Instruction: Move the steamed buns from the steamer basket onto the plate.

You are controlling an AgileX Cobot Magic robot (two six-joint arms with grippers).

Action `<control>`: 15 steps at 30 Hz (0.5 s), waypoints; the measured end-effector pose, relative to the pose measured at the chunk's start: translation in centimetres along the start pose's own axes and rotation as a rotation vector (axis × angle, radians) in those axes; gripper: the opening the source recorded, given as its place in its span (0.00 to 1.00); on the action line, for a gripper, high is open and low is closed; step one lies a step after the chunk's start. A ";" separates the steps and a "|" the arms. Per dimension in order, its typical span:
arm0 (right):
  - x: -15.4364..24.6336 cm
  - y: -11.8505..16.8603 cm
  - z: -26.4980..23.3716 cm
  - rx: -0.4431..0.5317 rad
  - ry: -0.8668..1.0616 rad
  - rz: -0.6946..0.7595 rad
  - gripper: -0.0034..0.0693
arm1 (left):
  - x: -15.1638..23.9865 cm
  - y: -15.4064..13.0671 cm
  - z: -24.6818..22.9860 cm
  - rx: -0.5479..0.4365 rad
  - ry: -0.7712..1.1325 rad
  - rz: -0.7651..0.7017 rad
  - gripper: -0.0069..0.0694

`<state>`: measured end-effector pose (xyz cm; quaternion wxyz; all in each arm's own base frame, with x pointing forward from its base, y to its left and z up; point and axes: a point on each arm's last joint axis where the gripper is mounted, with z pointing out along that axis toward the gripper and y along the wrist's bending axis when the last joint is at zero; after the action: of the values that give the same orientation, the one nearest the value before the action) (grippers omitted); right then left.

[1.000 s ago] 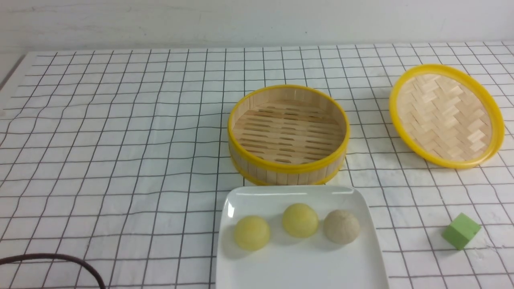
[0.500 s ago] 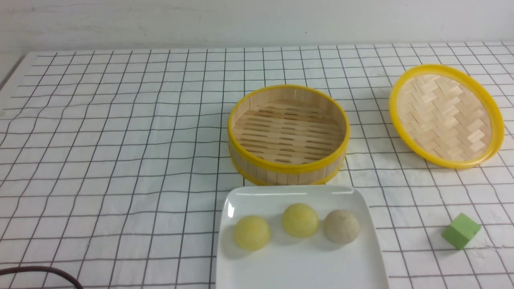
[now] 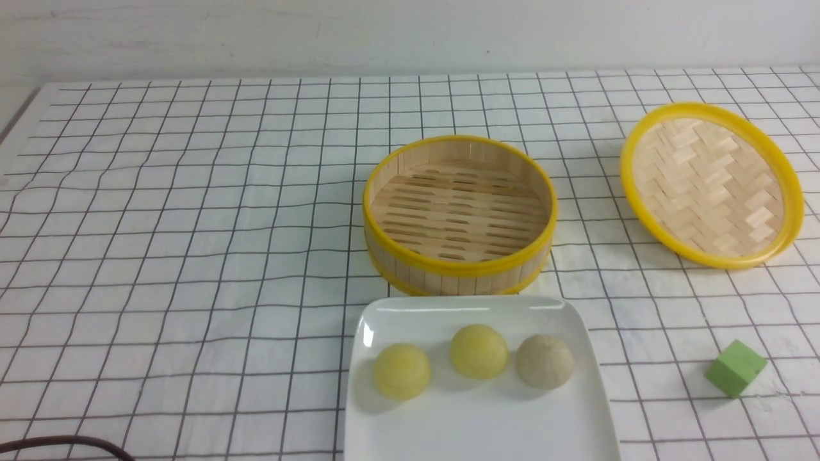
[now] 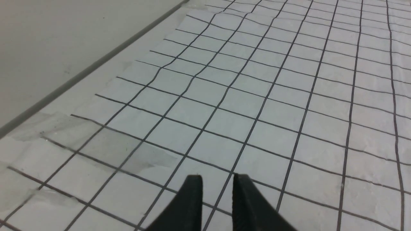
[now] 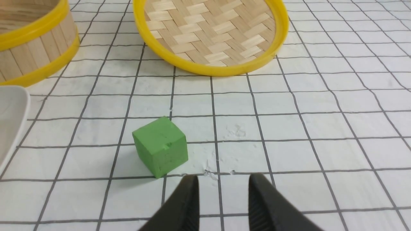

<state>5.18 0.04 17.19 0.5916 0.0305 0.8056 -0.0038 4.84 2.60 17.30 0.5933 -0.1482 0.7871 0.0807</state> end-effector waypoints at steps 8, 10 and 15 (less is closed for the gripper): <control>0.0 0.0 0.0 0.000 0.000 0.000 0.38 | 0.0 -0.1 0.0 0.006 -0.004 -0.003 0.32; 0.0 0.0 0.0 0.000 0.000 0.000 0.38 | 0.0 -0.1 0.0 0.006 -0.004 -0.002 0.32; 0.0 0.0 0.0 0.000 0.000 0.000 0.38 | -0.1 -0.2 0.0 0.020 -0.018 -0.002 0.33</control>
<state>5.18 0.04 17.19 0.5916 0.0305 0.8056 -0.0038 4.95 2.46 17.40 0.6018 -0.1426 0.7824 0.0736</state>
